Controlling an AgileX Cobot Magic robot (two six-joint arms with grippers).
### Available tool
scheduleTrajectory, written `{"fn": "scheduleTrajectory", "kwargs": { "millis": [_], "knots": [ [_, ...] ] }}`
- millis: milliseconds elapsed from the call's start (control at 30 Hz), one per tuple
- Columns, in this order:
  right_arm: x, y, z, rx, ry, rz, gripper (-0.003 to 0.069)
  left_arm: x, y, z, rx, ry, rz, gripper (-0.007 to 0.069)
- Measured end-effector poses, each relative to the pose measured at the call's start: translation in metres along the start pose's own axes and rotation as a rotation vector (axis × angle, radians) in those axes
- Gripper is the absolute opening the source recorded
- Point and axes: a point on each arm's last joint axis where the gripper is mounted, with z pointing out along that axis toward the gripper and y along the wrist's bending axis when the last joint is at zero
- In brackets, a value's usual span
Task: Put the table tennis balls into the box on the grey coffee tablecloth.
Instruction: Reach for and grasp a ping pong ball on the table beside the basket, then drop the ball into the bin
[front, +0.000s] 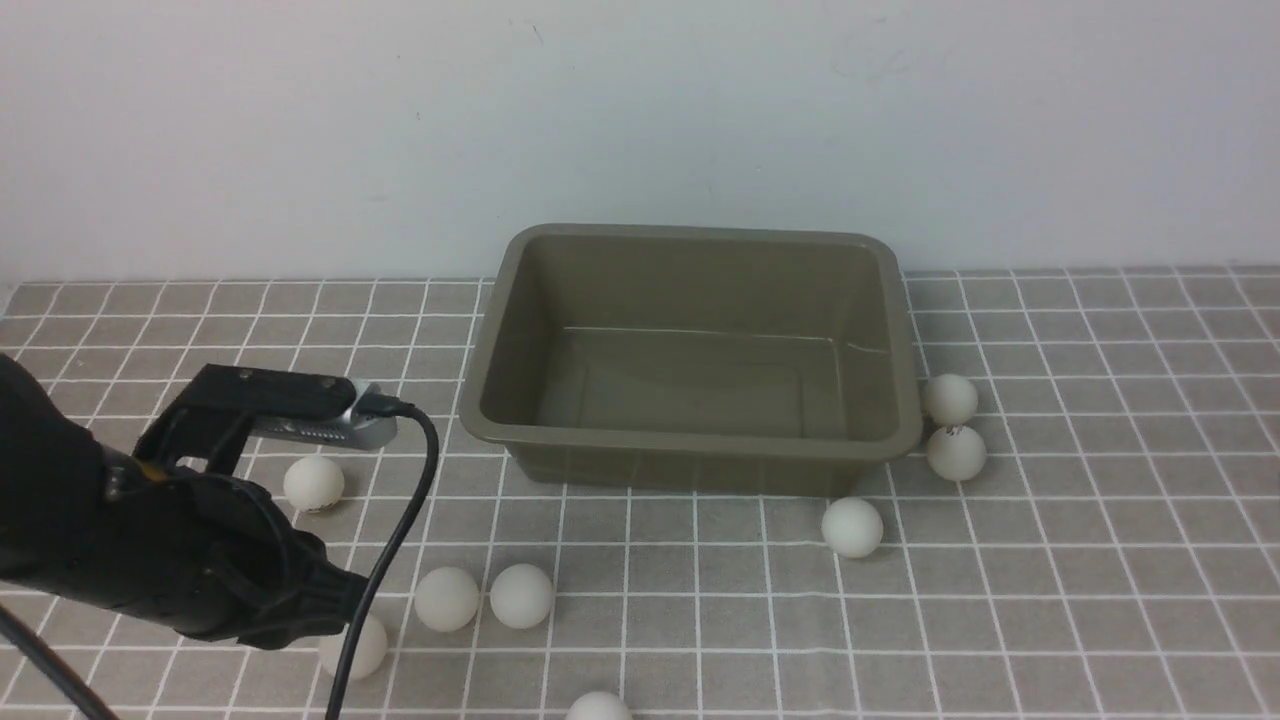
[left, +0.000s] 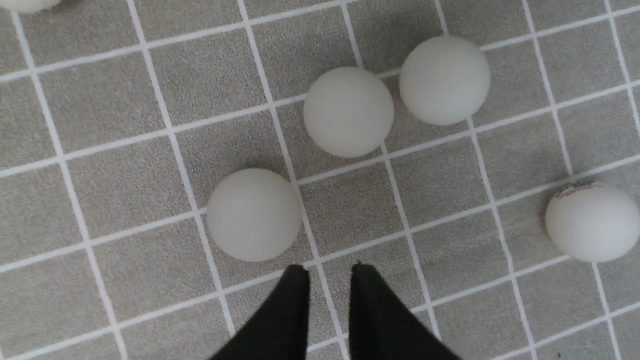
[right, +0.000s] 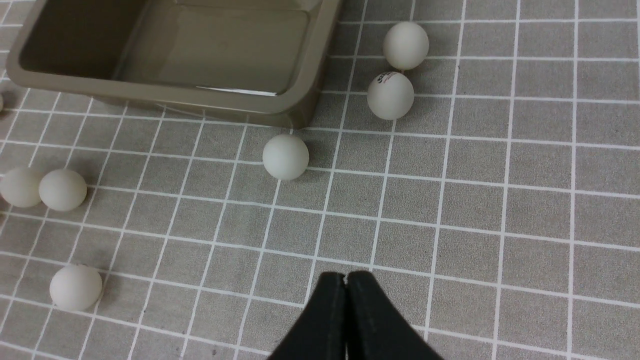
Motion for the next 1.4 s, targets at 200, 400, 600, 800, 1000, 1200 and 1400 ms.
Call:
{"fn": "scheduleTrajectory", "kwargs": {
  "millis": [200, 400, 600, 800, 1000, 1200, 1400],
  "knots": [
    [-0.001, 0.0, 0.0, 0.002, -0.012, 0.0, -0.0009, -0.003, 0.009, 0.026, -0.018, 0.05, -0.02, 0.036],
    [-0.001, 0.0, 0.0, 0.002, -0.015, -0.009, -0.0009, -0.005, 0.021, 0.058, -0.055, 0.089, -0.025, 0.0468],
    [-0.002, 0.0, 0.0, 0.003, -0.021, -0.022, -0.0009, -0.005, 0.026, 0.076, -0.07, 0.11, -0.029, 0.0347],
    [-0.003, -0.003, 0.001, 0.036, -0.026, -0.042, -0.0009, -0.026, 0.019, 0.055, -0.041, 0.177, 0.006, 0.0352],
    [-0.023, -0.019, 0.029, 0.138, 0.02, 0.026, -0.0009, -0.107, -0.021, -0.017, 0.031, -0.04, 0.093, 0.0352],
    [-0.066, -0.032, 0.09, 0.125, 0.125, 0.086, 0.0048, -0.161, -0.052, -0.007, 0.066, -0.031, 0.179, 0.0352],
    [-0.078, -0.048, 0.177, 0.06, 0.303, 0.125, 0.0258, -0.192, -0.066, 0.05, 0.022, 0.054, 0.169, 0.0357]
  ]
}}
